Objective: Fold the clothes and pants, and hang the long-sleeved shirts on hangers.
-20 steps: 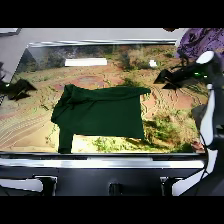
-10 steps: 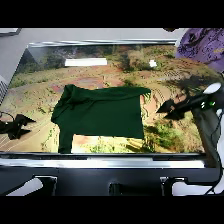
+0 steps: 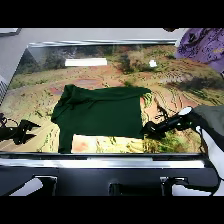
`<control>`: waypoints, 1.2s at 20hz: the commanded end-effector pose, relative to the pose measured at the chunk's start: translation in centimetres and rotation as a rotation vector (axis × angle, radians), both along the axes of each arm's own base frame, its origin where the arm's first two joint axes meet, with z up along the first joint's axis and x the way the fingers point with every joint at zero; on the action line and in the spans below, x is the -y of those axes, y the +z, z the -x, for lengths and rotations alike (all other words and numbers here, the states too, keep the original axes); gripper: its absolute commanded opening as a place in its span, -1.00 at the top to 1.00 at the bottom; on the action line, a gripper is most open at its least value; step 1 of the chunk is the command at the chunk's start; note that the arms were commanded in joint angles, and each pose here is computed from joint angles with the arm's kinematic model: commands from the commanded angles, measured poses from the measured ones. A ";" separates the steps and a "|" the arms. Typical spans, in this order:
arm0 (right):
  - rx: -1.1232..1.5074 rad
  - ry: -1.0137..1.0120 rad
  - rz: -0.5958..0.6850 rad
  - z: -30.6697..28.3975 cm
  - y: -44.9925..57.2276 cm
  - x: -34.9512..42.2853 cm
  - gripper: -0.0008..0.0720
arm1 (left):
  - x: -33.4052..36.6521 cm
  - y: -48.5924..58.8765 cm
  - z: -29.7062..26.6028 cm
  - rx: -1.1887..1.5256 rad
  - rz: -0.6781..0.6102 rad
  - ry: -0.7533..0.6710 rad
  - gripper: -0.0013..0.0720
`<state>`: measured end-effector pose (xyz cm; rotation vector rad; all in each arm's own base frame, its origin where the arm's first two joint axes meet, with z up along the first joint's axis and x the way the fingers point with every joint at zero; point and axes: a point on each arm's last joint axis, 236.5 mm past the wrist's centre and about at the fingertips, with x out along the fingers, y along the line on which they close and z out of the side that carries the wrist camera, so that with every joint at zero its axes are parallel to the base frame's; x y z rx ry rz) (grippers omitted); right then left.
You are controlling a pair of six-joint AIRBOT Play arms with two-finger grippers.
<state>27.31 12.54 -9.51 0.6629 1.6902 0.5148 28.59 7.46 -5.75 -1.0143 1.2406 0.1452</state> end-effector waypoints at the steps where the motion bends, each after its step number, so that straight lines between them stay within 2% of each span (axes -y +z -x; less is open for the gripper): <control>1: 0.043 -0.022 0.042 -0.8 -1.3 -1.0 -0.47 | 0.0 0.1 -0.2 0.017 -0.002 -0.004 -0.74; 3: 0.051 -0.031 0.026 -1.1 -1.0 -2.0 -0.30 | 0.0 0.1 -0.2 0.021 -0.005 -0.010 -0.74; 5: 0.047 -0.012 0.022 -0.8 -1.0 -2.7 0.03 | -0.1 0.0 -0.3 0.024 -0.010 -0.010 -0.74; 7: 0.047 -0.023 0.006 -0.9 -0.7 -3.1 0.74 | 0.1 0.0 -0.6 0.039 -0.024 -0.030 -0.73; 8: 0.052 -0.028 0.001 -1.1 -0.5 -3.2 0.88 | 0.4 0.1 -1.0 0.056 -0.029 -0.047 -0.74; 13: 0.099 -0.063 0.004 -2.0 1.0 -3.2 0.89 | 3.4 -1.1 -4.3 0.118 -0.010 -0.101 -0.73; 17: 0.131 -0.081 0.008 -2.4 2.4 -3.1 0.89 | 7.0 -2.4 -6.6 0.157 0.056 -0.146 -0.74; 24: 0.131 -0.101 0.006 -2.6 2.9 -3.2 0.89 | 11.2 -4.2 -6.8 0.131 0.102 -0.232 -0.73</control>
